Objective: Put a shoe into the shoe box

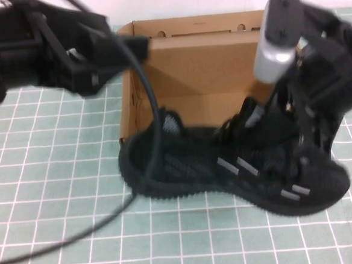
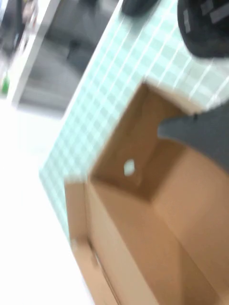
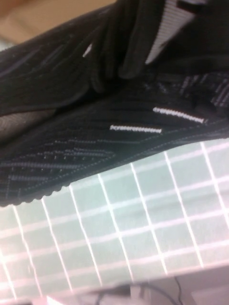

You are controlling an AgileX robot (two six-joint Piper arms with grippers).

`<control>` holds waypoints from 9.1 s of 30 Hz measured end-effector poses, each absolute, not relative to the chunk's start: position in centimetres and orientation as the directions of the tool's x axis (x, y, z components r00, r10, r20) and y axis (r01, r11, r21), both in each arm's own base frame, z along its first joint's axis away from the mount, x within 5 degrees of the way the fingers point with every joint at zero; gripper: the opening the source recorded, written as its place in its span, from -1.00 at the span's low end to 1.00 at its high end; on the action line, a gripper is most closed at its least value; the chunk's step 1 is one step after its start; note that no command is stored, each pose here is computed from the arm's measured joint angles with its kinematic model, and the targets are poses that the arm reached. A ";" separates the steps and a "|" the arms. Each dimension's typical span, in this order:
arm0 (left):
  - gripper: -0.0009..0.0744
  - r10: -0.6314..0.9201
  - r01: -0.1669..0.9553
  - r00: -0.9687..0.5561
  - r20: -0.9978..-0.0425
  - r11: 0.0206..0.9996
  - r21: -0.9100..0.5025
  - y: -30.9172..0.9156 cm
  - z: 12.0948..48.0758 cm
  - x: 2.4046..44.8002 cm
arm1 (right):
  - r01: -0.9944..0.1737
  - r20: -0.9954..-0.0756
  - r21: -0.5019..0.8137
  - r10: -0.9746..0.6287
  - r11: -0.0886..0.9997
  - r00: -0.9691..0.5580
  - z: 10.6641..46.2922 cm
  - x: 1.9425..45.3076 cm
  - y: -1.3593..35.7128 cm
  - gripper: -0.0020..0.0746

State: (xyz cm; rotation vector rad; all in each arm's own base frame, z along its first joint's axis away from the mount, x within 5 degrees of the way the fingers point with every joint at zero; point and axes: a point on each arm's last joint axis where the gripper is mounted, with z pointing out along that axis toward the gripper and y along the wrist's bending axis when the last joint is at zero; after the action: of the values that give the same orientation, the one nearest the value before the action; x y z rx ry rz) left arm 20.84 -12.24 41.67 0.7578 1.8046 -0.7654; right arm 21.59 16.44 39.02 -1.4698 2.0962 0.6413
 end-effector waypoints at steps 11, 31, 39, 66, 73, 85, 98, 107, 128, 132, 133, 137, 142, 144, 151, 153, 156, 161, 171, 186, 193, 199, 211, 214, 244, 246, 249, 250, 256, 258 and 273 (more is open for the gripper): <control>-0.94 0.184 0.592 -0.470 -0.863 0.791 -0.154 -10.4 40.1 21.9 | -0.905 -0.622 -0.107 -0.738 0.412 -0.263 43.0 25.5 16.7 -0.90; -0.98 0.199 0.580 -0.540 -0.818 0.792 -0.191 -10.4 39.5 21.4 | -0.883 -0.435 -0.321 -0.881 0.343 -0.184 36.6 39.5 21.6 -0.90; -0.98 0.206 0.584 -0.548 -0.811 0.788 -0.194 -10.4 39.4 21.4 | -0.897 -0.393 -0.289 -0.896 0.334 -0.207 33.4 41.0 22.3 -0.90; -0.98 0.219 0.589 -0.560 -0.799 0.783 -0.199 -10.4 39.3 21.2 | -0.867 -0.402 -0.300 -0.877 0.398 -0.264 29.0 43.9 23.1 -0.90; -0.98 0.222 0.591 -0.563 -0.796 0.782 -0.200 -10.4 39.3 21.2 | -0.858 -0.420 -0.317 -0.871 0.404 -0.255 28.7 44.3 23.3 -0.90; -0.99 0.222 0.591 -0.563 -0.796 0.782 -0.200 -10.4 39.3 21.2 | -0.860 -0.408 -0.314 -0.875 0.402 -0.260 28.6 44.3 23.2 -0.84; -0.99 0.345 0.673 -0.490 -0.801 0.733 -0.096 -10.5 39.1 20.9 | -0.779 -0.500 -0.324 -0.796 0.537 -0.341 32.6 43.3 22.4 -0.05; -0.99 0.351 0.712 -0.349 -0.869 0.702 -0.003 -8.9 42.5 15.6 | -0.615 -0.585 -0.376 -0.693 0.693 -0.422 42.7 37.8 18.2 -0.89; -0.99 -0.046 0.516 -0.014 -0.999 0.855 -0.047 -2.8 35.8 1.9 | -0.483 -0.926 -0.220 -0.337 0.847 -0.169 59.8 16.7 8.3 -0.97; -0.99 -0.048 0.501 -0.023 -0.999 0.864 -0.053 -2.8 34.7 2.5 | -0.451 -0.923 -0.241 -0.347 0.860 -0.168 59.1 13.4 6.2 -0.97; -0.99 -0.048 0.499 -0.027 -0.998 0.865 -0.055 -2.9 34.5 2.6 | -0.440 -0.921 -0.246 -0.350 0.863 -0.171 58.6 12.7 5.7 -0.97; -0.99 -0.052 0.492 -0.028 -0.998 0.869 -0.059 -2.9 34.1 2.9 | -0.432 -0.928 -0.248 -0.340 0.867 -0.149 55.4 10.6 4.6 -0.97; -0.99 -0.050 0.489 -0.038 -0.998 0.870 -0.062 -2.9 33.7 3.1 | -0.433 -0.946 -0.205 -0.291 0.878 -0.141 48.8 7.9 3.4 -0.97; -0.99 -0.051 0.488 -0.036 -0.998 0.871 -0.062 -2.9 33.7 3.1 | -0.424 -0.963 -0.157 -0.234 0.892 -0.135 45.4 6.7 2.8 -0.97; -0.99 -0.052 0.487 -0.037 -0.998 0.871 -0.063 -2.9 33.6 3.2 | -0.414 -0.985 0.002 -0.069 0.910 -0.155 33.4 5.5 2.3 -0.97; -0.99 -0.052 0.487 -0.037 -0.998 0.871 -0.063 -2.9 33.6 3.2 | -0.411 -0.988 -0.028 -0.087 0.911 -0.126 31.2 5.4 2.2 -0.97; -0.99 -0.052 0.487 -0.037 -0.998 0.871 -0.063 -2.9 33.6 3.2 | -0.402 -0.989 -0.079 -0.122 0.912 -0.085 29.0 5.3 2.0 -0.97; -0.99 -0.052 0.487 -0.037 -0.998 0.871 -0.063 -2.9 33.6 3.2 | -0.396 -0.985 -0.100 -0.146 0.913 -0.088 27.8 5.2 1.9 -0.97; -0.99 -0.051 0.487 -0.038 -0.998 0.871 -0.063 -2.9 33.5 3.2 | -0.391 -0.980 -0.105 -0.162 0.915 -0.115 27.4 5.1 1.7 -0.97; -0.99 -0.025 0.475 -0.002 -1.000 0.879 -0.023 -2.6 33.5 2.6 | -0.389 -0.979 -0.107 -0.166 0.915 -0.120 27.3 5.1 1.7 -0.97; -0.99 0.007 0.316 0.008 -1.000 0.949 0.009 -1.6 29.6 4.2 | -0.388 -0.978 -0.110 -0.168 0.915 -0.121 27.3 5.1 1.7 -0.97; -0.99 0.092 0.218 0.047 -0.995 0.971 0.100 -1.2 24.4 5.1 | -0.387 -0.978 -0.109 -0.168 0.915 -0.121 27.3 5.1 1.7 -0.97; -0.99 0.148 0.089 -0.196 -0.969 0.987 0.133 -0.4 18.2 5.5 | -0.386 -0.979 -0.106 -0.165 0.916 -0.122 27.3 5.1 1.7 -0.97; -0.99 0.145 0.074 -0.218 -0.965 0.988 0.132 -0.3 17.8 5.5 | -0.386 -0.979 -0.106 -0.165 0.916 -0.122 27.3 5.1 1.7 -0.97; -0.99 0.158 0.074 -0.243 -0.957 0.987 0.144 -0.2 17.6 5.4 | 0.003 -0.979 -0.122 -0.119 0.993 -0.163 22.9 4.5 -0.7 -0.97; -0.99 0.159 0.074 -0.245 -0.957 0.987 0.145 -0.2 17.5 5.4 | 0.055 -0.972 -0.088 -0.074 0.995 -0.222 21.0 4.8 -0.9 -0.97; -0.99 0.160 0.074 -0.245 -0.956 0.986 0.146 -0.2 17.5 5.4 | 0.099 -0.958 -0.057 -0.026 0.993 -0.286 18.7 5.0 -1.1 -0.97; -0.99 0.160 0.074 -0.245 -0.956 0.986 0.146 -0.2 17.5 5.4 | 0.105 -0.953 -0.053 -0.019 0.993 -0.301 18.1 5.0 -1.1 -0.97; -0.99 0.160 0.074 -0.245 -0.956 0.986 0.146 -0.2 17.5 5.4 | 0.107 -0.948 -0.051 -0.014 0.993 -0.318 17.0 5.2 -1.1 -0.97; -0.99 0.160 0.074 -0.245 -0.956 0.986 0.146 -0.2 17.5 5.4 | 0.106 -0.948 -0.051 -0.014 0.993 -0.318 17.0 5.2 -1.1 -0.97; -0.99 0.160 0.074 -0.245 -0.956 0.986 0.146 -0.2 17.5 5.4 | 0.107 -0.949 -0.051 -0.014 0.993 -0.314 17.0 5.2 -1.1 -0.97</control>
State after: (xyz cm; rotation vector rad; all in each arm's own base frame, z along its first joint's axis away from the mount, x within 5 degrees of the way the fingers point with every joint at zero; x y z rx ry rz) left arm 5.36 -0.24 17.54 0.1714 1.8194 0.0817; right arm 5.16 -1.09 17.00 0.0670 1.8869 -0.1213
